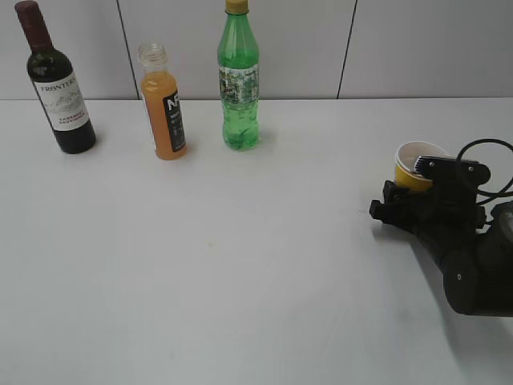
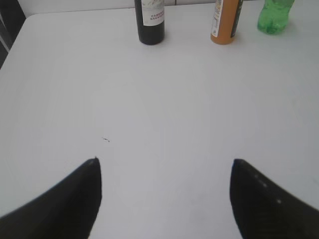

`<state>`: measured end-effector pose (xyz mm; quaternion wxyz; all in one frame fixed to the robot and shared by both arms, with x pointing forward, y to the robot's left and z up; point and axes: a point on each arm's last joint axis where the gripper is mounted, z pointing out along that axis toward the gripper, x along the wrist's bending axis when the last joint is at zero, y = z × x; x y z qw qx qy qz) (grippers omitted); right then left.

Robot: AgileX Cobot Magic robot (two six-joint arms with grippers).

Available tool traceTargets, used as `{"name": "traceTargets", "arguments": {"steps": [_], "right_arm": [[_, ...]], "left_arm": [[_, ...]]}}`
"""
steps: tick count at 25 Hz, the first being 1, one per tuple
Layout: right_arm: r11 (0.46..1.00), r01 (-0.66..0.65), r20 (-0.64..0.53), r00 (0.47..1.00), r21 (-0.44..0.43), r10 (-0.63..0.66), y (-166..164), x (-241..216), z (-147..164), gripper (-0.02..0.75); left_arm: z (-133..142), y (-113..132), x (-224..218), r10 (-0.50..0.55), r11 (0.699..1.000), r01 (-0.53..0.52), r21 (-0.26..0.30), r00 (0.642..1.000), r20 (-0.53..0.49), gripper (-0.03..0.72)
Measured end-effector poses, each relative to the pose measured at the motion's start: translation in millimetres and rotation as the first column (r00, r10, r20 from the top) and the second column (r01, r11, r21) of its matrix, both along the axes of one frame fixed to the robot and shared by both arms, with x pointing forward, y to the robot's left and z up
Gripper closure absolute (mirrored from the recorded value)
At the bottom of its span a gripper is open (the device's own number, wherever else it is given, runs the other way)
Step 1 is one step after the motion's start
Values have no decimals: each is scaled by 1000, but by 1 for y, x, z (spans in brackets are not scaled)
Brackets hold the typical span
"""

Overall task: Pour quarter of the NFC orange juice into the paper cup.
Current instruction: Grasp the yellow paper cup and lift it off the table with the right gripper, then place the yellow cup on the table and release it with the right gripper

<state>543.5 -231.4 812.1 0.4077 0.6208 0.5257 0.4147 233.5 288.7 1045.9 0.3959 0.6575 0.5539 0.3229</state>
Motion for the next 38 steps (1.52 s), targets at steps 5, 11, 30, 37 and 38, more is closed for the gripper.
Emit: {"name": "traceTargets", "arguments": {"steps": [5,11,30,37,38], "right_arm": [[1000,-2,0,1000,-14,2,0,0,0,255],[1000,-7,-2,1000,-19,7,0,0,0,255],[262,-963,151,250,-67,956,111,-3,45,256],[135,-987,134,122,-92,983,145,6,35,256],[129,-987,115,118,-91,986,148,6,32,256]], "left_arm": [[0,0,0,1,1000,-1,2,1000,0,102],[0,0,0,1,1000,-1,2,1000,0,102],[0,0,0,2,1000,-2,3,1000,0,102],[0,0,0,2,1000,-2,3,1000,0,102],[0,0,0,2,1000,-2,3,1000,0,102]]}}
